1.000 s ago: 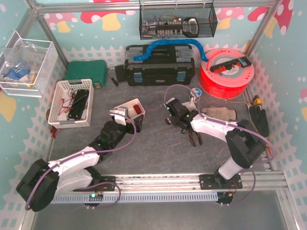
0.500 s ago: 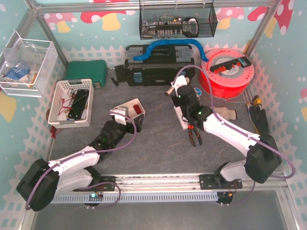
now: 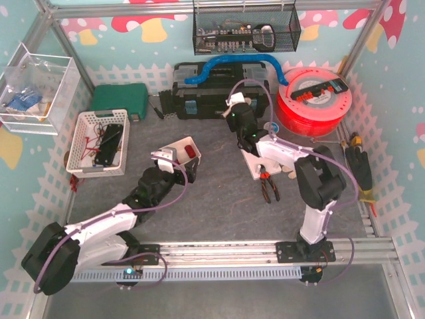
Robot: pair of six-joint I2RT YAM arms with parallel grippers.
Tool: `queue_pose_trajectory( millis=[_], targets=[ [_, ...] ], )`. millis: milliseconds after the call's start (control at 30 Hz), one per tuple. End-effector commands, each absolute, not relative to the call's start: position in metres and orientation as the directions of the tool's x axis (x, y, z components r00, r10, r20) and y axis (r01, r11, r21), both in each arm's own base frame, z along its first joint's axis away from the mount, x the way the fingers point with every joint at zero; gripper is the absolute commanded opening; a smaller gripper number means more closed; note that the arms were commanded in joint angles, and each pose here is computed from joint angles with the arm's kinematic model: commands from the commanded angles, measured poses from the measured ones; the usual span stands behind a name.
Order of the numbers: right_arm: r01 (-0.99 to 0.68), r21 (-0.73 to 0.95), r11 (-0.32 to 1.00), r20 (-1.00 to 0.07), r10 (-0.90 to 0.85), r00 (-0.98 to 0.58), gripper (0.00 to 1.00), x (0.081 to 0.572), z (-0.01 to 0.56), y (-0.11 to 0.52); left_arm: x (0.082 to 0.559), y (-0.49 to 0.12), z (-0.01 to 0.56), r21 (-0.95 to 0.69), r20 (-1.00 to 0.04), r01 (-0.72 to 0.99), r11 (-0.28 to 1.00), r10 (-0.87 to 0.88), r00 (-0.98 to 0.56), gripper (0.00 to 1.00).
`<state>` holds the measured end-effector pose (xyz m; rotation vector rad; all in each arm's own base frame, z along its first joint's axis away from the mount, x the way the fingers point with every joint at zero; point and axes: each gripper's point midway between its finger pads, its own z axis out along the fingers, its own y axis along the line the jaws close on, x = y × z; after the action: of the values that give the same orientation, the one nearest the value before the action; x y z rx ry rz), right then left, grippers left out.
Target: Install the large spring
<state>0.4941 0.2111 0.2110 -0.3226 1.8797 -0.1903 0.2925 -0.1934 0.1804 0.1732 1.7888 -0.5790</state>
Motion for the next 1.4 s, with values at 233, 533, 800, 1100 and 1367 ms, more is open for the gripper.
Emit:
queue_pose_trajectory(
  millis=[233,533,800,1100,1367],
  targets=[
    [-0.213,-0.220,0.952,-0.815,-0.299,-0.495,0.69,0.492,0.143,0.227,0.292,-0.198,0.195,-0.301,-0.942,0.430,0.851,-0.196,-0.272,0.99],
    [-0.252,0.048,0.966,-0.813,-0.109,-0.572,0.80,0.420,0.175,0.217,0.291,-0.200,0.195,-0.309,-0.940,0.437,0.845,-0.203,-0.273,0.99],
    [-0.285,0.114,0.952,-0.798,-0.083,-0.597,0.77,0.377,0.183,0.205,0.287,-0.202,0.199,-0.321,-0.938,0.454,0.831,-0.212,-0.274,0.99],
    [-0.356,0.259,0.898,-0.714,-0.070,-0.696,0.54,0.340,0.153,0.232,0.287,-0.199,0.198,-0.307,-0.942,0.449,0.839,-0.201,-0.268,0.99],
    [-0.163,0.255,0.953,-0.540,0.001,-0.842,0.50,0.274,0.106,0.178,0.285,-0.203,0.201,-0.319,-0.939,0.470,0.823,-0.209,-0.272,0.99]
  ],
)
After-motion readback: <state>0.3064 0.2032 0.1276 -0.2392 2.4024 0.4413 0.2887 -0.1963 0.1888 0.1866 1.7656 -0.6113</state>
